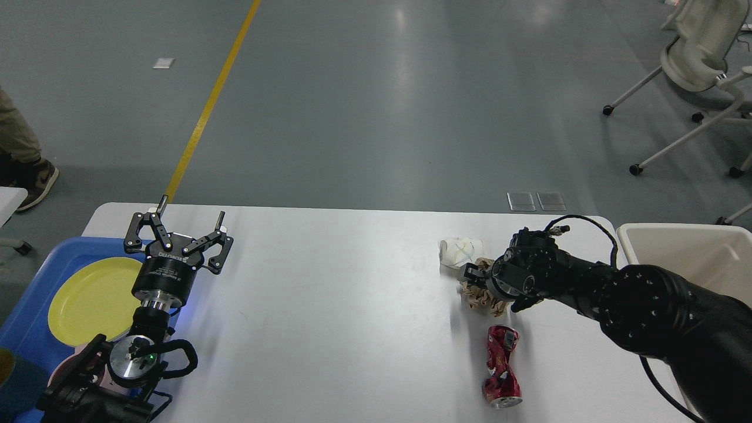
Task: Tidy desktop
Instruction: 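Lower the right gripper onto the brown paper wad and grasp it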
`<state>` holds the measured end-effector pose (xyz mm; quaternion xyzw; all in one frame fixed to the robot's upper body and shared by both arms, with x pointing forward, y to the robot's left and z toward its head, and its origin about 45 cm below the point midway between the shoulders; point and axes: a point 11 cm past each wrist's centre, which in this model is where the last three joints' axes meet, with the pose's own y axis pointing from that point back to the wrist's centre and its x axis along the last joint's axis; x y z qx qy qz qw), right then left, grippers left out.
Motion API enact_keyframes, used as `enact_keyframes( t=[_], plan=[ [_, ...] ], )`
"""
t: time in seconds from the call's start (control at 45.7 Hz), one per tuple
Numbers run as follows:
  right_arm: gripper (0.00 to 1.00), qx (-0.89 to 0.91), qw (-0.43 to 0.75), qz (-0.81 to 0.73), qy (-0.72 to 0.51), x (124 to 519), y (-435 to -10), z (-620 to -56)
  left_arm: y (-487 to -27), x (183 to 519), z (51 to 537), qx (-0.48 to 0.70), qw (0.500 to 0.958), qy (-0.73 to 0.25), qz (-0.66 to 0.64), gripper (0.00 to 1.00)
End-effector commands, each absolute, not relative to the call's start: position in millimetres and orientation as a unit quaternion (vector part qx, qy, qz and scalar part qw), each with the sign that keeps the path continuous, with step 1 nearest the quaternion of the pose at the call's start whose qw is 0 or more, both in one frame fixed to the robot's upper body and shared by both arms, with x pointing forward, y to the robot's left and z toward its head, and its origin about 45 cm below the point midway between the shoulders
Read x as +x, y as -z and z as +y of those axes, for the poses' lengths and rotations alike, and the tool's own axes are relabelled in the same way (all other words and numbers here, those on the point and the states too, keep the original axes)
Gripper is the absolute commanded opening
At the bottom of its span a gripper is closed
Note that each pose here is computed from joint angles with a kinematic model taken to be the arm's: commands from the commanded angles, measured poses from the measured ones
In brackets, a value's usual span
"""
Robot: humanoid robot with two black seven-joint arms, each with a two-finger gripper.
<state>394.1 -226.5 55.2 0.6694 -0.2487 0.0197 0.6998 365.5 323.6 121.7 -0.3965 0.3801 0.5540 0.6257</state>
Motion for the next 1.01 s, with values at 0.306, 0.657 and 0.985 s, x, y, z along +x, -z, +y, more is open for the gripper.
enact_keyframes(
  t=[0.306, 0.657, 0.985],
  plan=[
    [0.0, 0.674, 0.701, -0.232, -0.005, 385.4, -53.0, -218.4, -121.7, 365.5, 323.4, -0.396, 0.626, -0.554, 0.38, 0.96],
    [0.0, 0.671, 0.704, -0.233, 0.002, 390.5, -62.8, -232.8, -121.7, 365.5, 323.6, -0.397, 0.626, -0.554, 0.38, 0.96],
    [0.0, 0.674, 0.722, -0.155, 0.028, 389.1, -125.4, -257.5, -121.7, 365.5, 323.6, -0.397, 0.626, -0.554, 0.38, 0.96]
  ],
)
